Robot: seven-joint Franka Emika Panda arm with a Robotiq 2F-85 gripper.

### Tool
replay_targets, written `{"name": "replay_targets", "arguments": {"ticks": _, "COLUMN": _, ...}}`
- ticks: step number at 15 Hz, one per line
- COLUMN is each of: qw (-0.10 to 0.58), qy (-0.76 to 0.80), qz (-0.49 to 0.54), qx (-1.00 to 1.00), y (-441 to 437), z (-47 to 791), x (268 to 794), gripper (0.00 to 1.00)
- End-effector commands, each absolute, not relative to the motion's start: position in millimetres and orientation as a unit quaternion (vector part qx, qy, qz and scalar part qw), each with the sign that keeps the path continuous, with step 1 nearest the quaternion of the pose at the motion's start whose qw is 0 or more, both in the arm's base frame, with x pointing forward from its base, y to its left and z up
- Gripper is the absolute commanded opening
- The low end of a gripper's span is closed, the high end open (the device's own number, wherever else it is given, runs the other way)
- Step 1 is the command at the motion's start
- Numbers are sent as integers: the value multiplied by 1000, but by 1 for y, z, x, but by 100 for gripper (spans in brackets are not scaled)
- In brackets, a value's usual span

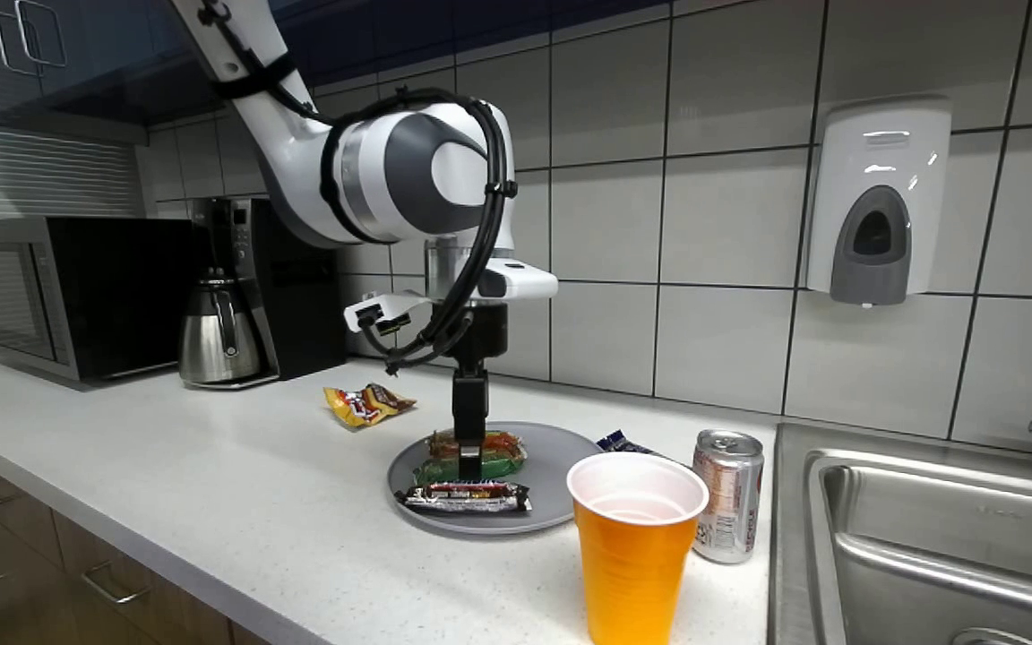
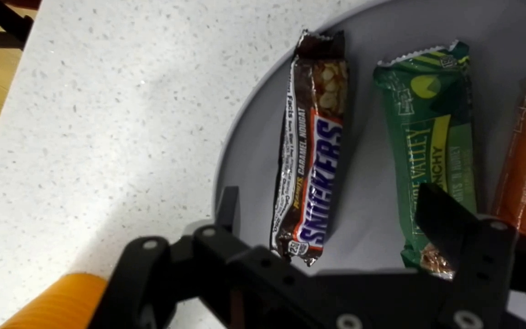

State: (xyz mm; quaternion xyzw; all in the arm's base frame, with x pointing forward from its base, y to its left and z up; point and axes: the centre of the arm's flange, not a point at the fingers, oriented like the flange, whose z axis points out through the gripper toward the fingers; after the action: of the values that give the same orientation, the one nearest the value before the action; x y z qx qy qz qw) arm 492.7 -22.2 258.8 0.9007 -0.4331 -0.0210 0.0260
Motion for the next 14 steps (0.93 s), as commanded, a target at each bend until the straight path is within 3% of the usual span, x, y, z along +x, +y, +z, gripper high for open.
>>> {"name": "replay_targets", "arguments": {"ticks": 1, "qw": 22, "qy": -412, "qz": -32, "qx": 910, "y": -28, "z": 286, "x": 490, "gripper": 100}}
{"name": "replay_targets", "arguments": {"ticks": 14, "qw": 33, "qy": -260, "qz": -65, "qx": 963, "y": -74, "z": 314, "x": 492, "gripper": 100}}
